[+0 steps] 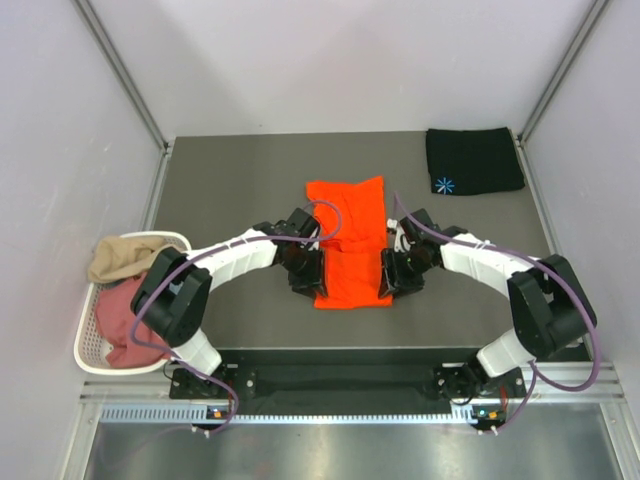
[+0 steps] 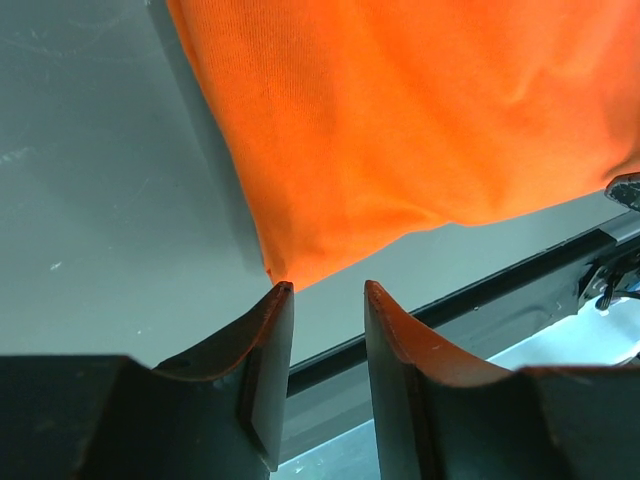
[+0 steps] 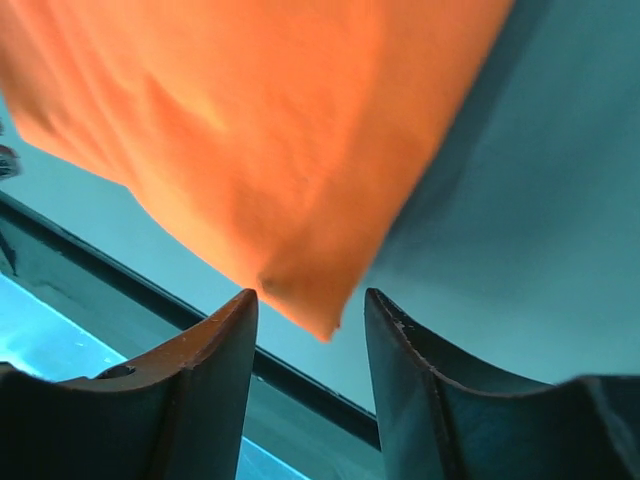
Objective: Fold and stack the t-shirts
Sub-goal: Fold the tshirt
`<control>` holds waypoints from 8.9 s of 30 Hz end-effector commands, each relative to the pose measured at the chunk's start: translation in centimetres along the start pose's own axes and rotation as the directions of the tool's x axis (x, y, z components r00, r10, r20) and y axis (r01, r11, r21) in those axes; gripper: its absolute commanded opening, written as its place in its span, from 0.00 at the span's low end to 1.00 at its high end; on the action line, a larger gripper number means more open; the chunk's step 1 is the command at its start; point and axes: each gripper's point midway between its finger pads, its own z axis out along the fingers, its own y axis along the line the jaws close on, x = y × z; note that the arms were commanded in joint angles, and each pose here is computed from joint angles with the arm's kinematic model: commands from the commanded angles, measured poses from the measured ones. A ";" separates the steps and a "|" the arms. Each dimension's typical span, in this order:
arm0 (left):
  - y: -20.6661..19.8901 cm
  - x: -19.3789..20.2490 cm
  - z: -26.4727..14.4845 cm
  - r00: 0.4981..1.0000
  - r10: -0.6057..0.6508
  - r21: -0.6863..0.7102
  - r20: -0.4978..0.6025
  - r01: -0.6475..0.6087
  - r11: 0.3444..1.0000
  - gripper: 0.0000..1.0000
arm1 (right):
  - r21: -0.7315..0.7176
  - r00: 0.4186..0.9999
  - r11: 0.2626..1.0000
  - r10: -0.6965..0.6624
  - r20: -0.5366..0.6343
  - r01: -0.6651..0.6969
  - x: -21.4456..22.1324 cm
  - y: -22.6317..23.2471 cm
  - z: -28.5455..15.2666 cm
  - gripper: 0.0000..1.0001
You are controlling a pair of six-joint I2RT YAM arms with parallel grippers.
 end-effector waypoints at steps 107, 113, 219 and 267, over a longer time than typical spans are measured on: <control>3.3 -10.3 -6.0 0.970 -0.052 -0.002 0.236 0.054 0.999 0.56 | 0.024 0.980 0.995 0.092 0.178 -0.097 -15.9 -4.7 -4.8 0.59; 2.6 -6.7 -5.1 0.981 -0.032 0.038 0.189 0.026 0.999 0.57 | -0.070 0.988 0.994 0.097 0.123 -0.089 -11.0 -2.7 -4.4 0.73; -1.9 -16.1 -4.9 0.957 -0.216 0.238 0.191 0.168 0.957 0.00 | -0.347 0.980 0.929 0.173 0.101 -0.128 -14.9 2.9 -4.7 0.00; 1.3 -21.8 -11.0 0.919 -0.184 0.060 0.350 0.174 0.983 0.68 | 0.023 0.975 0.997 0.061 0.215 -0.068 -20.8 0.4 -7.5 0.70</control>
